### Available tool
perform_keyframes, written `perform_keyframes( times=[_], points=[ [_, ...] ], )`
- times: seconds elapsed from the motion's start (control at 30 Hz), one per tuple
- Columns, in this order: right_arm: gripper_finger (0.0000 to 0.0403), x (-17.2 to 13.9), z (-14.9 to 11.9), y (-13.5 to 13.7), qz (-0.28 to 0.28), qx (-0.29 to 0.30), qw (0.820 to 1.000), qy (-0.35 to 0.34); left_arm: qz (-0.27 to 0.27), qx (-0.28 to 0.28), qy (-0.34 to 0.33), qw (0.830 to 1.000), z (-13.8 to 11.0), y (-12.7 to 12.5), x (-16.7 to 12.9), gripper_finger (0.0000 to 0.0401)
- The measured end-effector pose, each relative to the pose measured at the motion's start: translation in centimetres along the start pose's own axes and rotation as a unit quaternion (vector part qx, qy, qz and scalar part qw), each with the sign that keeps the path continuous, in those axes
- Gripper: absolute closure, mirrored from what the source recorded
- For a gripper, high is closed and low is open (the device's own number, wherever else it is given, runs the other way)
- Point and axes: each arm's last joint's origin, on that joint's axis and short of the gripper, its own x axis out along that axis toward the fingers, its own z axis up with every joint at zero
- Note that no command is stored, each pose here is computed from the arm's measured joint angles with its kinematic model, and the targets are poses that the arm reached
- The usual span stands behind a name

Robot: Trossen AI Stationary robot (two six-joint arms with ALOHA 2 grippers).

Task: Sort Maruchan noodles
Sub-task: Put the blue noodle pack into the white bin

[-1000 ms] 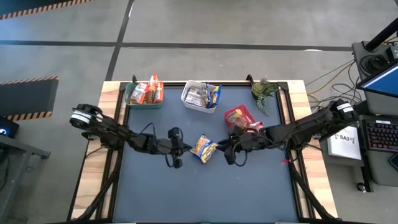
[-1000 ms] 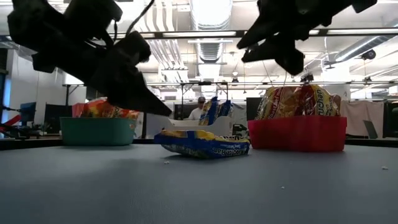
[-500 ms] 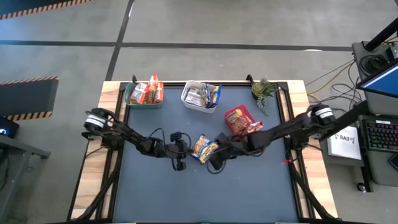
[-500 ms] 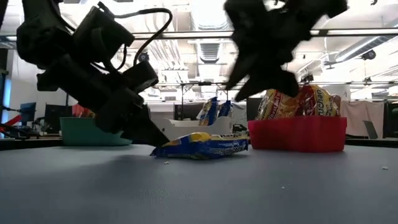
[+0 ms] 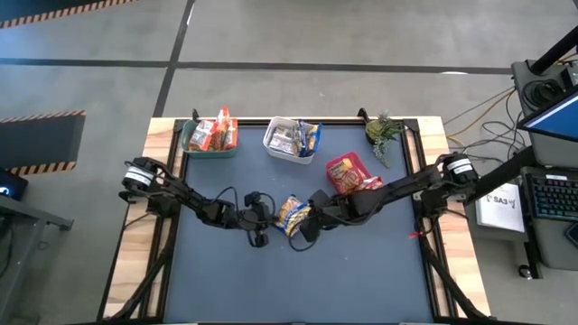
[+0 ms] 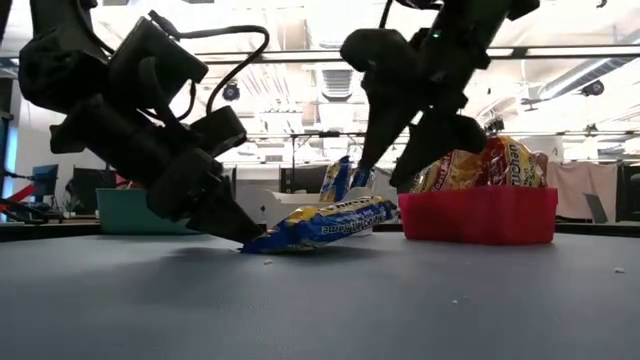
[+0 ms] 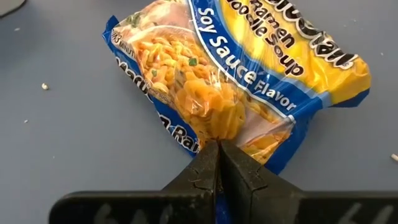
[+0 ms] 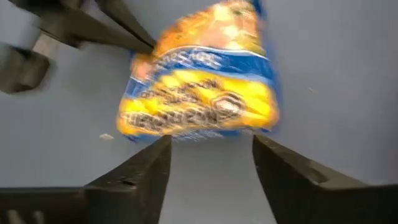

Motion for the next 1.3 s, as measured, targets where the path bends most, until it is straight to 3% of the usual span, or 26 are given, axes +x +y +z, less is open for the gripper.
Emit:
perform_keyframes(
  times=[0.27, 0.43, 0.93, 1.3],
  points=[
    [0.0101, 0.9, 0.2, -0.8, -0.023, 0.017, 0.999, -0.016, 0.000, -0.011, 0.003, 1.000, -0.5, 0.2, -0.1, 0.0401],
    [0.0071, 1.5, -0.1, -1.7, -0.030, 0.026, 0.999, -0.019, -0.001, -0.013, 0.003, 1.000, -0.6, 0.2, -0.1, 0.0401],
    [0.0064, 3.8, -1.8, -3.5, 0.072, 0.113, 0.987, -0.091, -0.003, -0.010, -0.001, 1.000, -0.6, 0.2, -0.1, 0.0401],
    [0.0068, 6.2, -2.3, -3.2, 0.143, 0.124, 0.972, -0.136, -0.006, -0.011, -0.005, 1.000, -0.6, 0.2, -0.1, 0.0401]
  ],
)
